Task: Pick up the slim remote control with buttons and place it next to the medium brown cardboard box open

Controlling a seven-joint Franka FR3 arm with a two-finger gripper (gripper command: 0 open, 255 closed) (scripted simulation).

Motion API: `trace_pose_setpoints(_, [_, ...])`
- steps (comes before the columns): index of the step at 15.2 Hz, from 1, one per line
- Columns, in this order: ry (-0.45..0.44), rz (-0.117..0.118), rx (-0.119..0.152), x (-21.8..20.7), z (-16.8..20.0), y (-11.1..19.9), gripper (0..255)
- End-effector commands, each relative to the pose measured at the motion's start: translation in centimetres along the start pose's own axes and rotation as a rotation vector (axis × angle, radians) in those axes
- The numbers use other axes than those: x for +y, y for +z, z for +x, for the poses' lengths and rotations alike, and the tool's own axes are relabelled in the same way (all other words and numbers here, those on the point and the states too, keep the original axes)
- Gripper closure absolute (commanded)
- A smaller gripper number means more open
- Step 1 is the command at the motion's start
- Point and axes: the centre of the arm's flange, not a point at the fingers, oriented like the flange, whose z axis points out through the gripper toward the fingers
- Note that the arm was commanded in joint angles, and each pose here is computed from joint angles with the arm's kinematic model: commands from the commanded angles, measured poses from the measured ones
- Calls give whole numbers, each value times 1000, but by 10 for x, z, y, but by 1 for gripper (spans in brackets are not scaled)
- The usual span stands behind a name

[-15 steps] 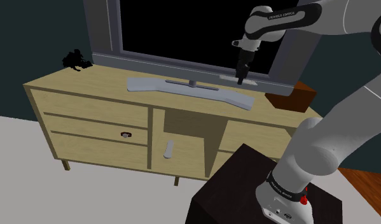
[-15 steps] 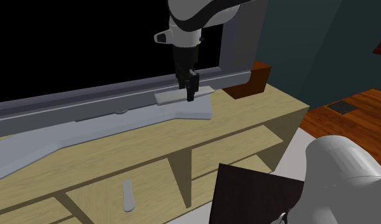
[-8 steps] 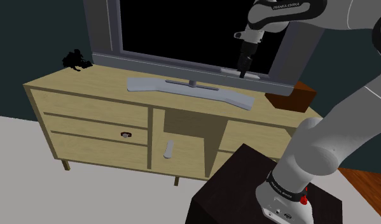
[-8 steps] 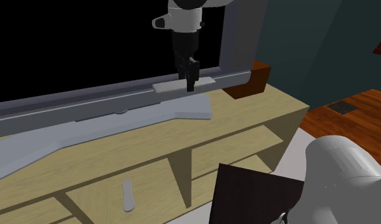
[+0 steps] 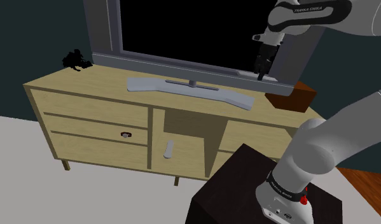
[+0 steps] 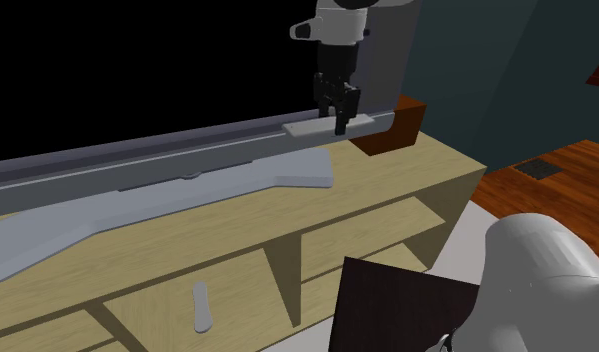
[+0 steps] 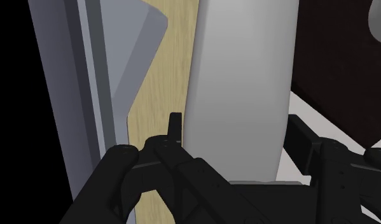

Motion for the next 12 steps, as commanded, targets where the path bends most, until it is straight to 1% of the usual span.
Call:
trace_pose_setpoints(1, [-1,0,0,-3,-26,-1,255])
trace_pose_setpoints(12, [-1,0,0,-13,-171,-3,255])
